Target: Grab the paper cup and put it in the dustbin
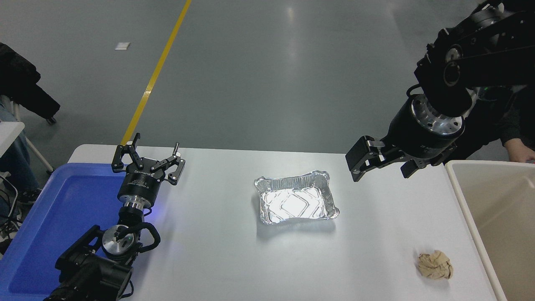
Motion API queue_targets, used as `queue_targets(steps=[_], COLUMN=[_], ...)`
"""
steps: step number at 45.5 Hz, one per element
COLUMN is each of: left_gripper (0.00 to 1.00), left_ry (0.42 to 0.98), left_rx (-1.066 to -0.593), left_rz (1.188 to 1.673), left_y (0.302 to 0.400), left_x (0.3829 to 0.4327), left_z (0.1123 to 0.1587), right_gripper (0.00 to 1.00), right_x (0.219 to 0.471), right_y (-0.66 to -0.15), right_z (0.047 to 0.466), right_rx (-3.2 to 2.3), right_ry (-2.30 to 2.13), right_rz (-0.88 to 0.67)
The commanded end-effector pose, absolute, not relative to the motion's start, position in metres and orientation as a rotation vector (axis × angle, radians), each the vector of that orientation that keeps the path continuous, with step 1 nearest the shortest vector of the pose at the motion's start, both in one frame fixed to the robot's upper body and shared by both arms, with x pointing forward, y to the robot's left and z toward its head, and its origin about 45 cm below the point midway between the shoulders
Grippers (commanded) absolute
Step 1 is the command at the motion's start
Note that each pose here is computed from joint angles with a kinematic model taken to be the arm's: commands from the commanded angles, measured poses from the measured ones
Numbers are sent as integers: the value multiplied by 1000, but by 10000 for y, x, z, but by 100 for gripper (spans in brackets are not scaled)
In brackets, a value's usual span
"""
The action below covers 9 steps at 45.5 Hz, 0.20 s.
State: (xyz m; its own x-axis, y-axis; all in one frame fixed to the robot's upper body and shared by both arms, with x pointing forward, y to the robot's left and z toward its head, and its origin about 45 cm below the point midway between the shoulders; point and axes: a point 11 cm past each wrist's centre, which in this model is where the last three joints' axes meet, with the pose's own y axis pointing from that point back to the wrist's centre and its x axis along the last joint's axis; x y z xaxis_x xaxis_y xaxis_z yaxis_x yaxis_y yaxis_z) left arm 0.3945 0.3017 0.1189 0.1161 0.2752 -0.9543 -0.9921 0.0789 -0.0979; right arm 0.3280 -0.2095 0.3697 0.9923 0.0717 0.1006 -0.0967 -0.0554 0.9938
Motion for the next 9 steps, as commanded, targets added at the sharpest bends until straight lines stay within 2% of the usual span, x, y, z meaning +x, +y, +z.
queue_targets(steps=[1,9], left_gripper=[99,99], left_ry=[953,953], left_rx=[-1004,-1005], left_rz=[1205,1204], left_y=[3019,3017], left_x=[3944,3945], left_z=[1186,1190], right_gripper=[100,100], right_x=[3234,3236], right_y=[-2215,-2229], right_z=[3677,3635], right_rx=[1604,1590], right_ry=[-32,-29], right_rz=[77,74])
